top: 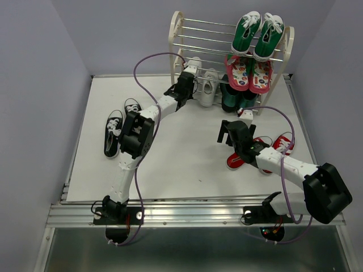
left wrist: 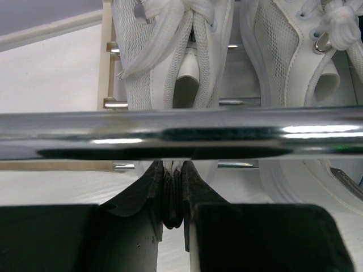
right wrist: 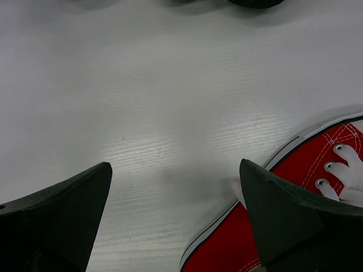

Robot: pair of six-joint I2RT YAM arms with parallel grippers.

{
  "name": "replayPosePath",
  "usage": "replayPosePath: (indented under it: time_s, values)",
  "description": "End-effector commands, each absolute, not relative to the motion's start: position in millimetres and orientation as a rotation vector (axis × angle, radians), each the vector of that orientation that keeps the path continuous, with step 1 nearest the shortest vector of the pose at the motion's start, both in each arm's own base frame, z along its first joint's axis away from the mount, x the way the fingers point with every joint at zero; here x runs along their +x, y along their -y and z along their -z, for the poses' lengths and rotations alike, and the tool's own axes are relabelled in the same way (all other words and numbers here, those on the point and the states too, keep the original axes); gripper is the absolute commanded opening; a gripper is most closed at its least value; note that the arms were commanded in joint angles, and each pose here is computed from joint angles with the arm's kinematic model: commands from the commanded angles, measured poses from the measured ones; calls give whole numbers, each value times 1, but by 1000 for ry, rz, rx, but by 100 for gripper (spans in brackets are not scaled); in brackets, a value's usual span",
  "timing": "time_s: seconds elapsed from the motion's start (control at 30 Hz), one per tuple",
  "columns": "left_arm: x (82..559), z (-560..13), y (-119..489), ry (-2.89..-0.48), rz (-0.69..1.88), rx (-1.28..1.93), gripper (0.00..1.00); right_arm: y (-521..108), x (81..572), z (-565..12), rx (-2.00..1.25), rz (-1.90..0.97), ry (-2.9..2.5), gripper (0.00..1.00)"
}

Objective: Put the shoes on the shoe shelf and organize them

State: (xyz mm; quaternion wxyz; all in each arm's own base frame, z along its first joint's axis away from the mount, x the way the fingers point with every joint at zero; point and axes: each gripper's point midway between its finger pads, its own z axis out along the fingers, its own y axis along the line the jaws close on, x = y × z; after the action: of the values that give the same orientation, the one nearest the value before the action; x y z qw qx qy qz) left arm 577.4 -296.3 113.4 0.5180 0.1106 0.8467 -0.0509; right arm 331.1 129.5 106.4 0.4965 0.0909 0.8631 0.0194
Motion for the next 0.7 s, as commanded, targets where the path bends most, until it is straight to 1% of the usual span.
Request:
replayPosePath:
  time_s: [0.0,0.1,0.13,0.2,0.37,0.47,0.53,0.57,0.6,0.67]
  values:
    - [601,-187,305,-1853,201,176,17,-125,339,-116,253,-31,-2035,100]
    - [601,-187,303,-1859,196,160,23,-125,339,-116,256,-27,-2033,100]
    - [602,-186,303,-1861,196,156,23,-124,339,-115,254,-25,-2034,100]
    - [601,-183,304,-1869,196,158,27,-124,340,-116,259,-21,-2030,100]
    - [600,-181,302,-1879,191,157,42,-123,339,-115,263,-18,-2031,100]
    - [599,-181,301,-1885,186,159,44,-123,339,-116,265,-20,-2030,100]
    - [598,-181,301,-1888,186,161,48,-123,340,-117,265,-23,-2028,100]
    - [597,-184,302,-1886,189,161,51,-123,340,-118,266,-26,-2024,100]
    - [596,-183,300,-1891,187,161,56,-124,340,-120,267,-31,-2021,100]
    - [593,-190,300,-1884,196,157,63,-125,339,-121,263,-39,-2020,100]
